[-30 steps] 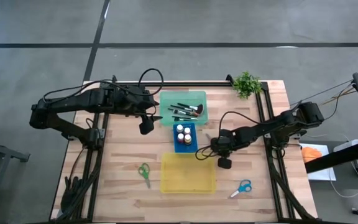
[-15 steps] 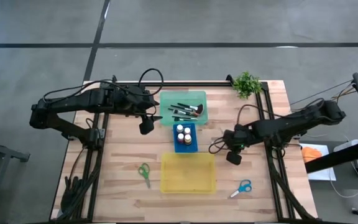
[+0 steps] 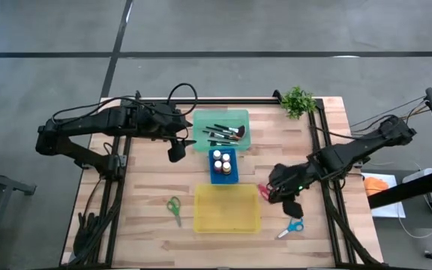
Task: Pick & Place Paint Supplies
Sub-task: Put the red scissors into the yellow bin, then put the blue scissors into the yellow bin
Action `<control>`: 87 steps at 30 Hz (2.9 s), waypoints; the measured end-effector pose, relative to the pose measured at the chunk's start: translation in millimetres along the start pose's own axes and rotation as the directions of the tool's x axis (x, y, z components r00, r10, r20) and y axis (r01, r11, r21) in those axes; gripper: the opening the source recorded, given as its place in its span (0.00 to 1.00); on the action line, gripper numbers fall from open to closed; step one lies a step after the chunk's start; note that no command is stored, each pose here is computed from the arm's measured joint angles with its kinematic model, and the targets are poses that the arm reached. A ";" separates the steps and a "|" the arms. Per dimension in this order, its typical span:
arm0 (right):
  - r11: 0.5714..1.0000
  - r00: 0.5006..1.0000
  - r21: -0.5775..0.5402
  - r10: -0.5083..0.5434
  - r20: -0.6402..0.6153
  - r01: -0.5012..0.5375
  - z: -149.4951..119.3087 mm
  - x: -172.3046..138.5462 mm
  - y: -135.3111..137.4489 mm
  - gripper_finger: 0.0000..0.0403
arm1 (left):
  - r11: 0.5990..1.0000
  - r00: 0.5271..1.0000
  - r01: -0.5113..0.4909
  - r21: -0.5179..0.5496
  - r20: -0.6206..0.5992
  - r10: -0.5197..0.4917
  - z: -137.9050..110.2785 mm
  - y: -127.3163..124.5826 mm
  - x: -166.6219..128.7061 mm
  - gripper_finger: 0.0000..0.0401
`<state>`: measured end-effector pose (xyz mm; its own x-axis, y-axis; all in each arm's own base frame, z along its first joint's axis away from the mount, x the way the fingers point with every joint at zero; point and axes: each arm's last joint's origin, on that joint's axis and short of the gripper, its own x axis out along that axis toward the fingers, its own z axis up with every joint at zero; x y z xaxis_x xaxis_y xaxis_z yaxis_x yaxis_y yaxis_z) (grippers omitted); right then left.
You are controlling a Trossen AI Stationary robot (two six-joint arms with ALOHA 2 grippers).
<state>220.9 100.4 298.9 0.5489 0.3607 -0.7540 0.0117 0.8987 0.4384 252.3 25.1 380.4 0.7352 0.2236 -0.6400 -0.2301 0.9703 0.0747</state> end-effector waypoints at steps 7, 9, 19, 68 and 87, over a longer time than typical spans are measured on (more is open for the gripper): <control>0.976 0.995 -0.215 -0.025 -0.099 0.003 50.1 34.0 6.3 0.02 | 1.000 1.000 0.000 0.016 0.019 0.000 1.9 -0.1 0.0 0.73; 0.966 0.995 -0.259 -0.028 -0.092 0.003 59.7 36.1 6.6 0.02 | 1.000 1.000 0.000 0.021 0.020 0.000 1.9 -0.1 0.0 0.73; 0.954 0.982 -0.300 -0.046 -0.185 -0.012 81.9 92.4 -3.6 0.02 | 0.997 0.999 0.044 0.068 0.008 -0.044 0.6 -4.9 -0.6 0.73; 0.547 0.937 0.763 -0.148 -0.316 0.344 -115.6 77.3 20.2 0.45 | 0.990 0.997 0.083 0.114 -0.015 -0.081 -1.9 -8.9 -1.5 0.73; 0.407 0.781 0.668 -0.275 -0.560 0.622 -149.0 84.9 -5.0 0.45 | 0.991 0.997 0.072 0.109 0.022 -0.075 1.7 -8.7 -1.4 0.73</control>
<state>142.9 163.6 159.8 -0.0424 0.1747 -0.9837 0.9050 0.4239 0.0362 254.4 16.5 382.0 0.7642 0.1521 -0.6268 -0.1054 0.9882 0.1113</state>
